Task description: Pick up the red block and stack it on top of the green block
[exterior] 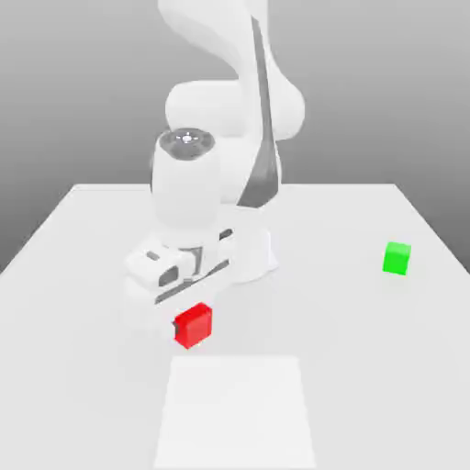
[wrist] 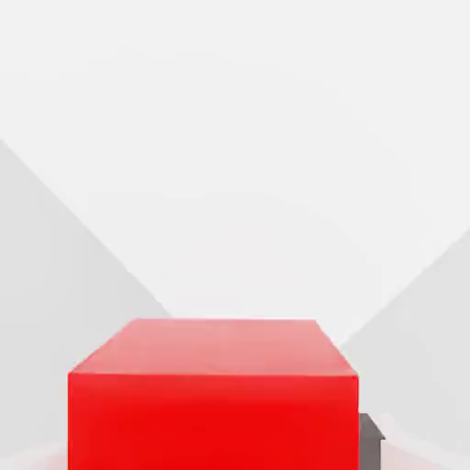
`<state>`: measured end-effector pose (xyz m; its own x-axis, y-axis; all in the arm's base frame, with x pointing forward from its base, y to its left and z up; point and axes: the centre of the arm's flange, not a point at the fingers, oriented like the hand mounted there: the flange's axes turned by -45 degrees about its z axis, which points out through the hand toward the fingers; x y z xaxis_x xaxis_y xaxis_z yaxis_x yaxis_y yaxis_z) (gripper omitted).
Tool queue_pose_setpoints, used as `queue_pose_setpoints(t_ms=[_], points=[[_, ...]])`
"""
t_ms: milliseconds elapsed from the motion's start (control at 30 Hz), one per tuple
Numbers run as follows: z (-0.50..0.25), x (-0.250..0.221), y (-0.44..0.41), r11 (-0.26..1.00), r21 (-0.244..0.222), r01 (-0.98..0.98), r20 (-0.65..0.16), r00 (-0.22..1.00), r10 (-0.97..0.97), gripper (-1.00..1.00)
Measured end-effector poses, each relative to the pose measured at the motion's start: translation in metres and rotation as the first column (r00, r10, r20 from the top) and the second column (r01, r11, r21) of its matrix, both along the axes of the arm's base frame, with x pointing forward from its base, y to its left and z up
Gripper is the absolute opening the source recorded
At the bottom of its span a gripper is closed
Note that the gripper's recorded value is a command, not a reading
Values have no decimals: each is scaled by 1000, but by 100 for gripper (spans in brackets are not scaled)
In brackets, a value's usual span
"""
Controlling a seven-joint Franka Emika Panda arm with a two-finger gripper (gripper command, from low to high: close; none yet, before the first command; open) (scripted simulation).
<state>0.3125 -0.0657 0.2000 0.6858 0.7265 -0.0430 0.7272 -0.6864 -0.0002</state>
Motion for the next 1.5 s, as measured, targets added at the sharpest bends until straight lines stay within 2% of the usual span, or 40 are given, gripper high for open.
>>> queue_pose_setpoints(t_ms=[100, 267, 467, 667, 967, 1500], points=[[10, 2, 13, 1000, 25, -16, 25, 1000, 15, -100], [25, 12, 109, 989, 32, -144, 44, 989, 143, -100], [40, -23, 237, 949, 38, -314, 55, 949, 311, -100], [49, -110, 343, 878, 41, -477, 54, 879, 475, -100], [46, -297, 415, 728, 32, -685, 32, 729, 684, -100], [-4, -307, 419, 719, 28, -695, 40, 719, 694, -100]])
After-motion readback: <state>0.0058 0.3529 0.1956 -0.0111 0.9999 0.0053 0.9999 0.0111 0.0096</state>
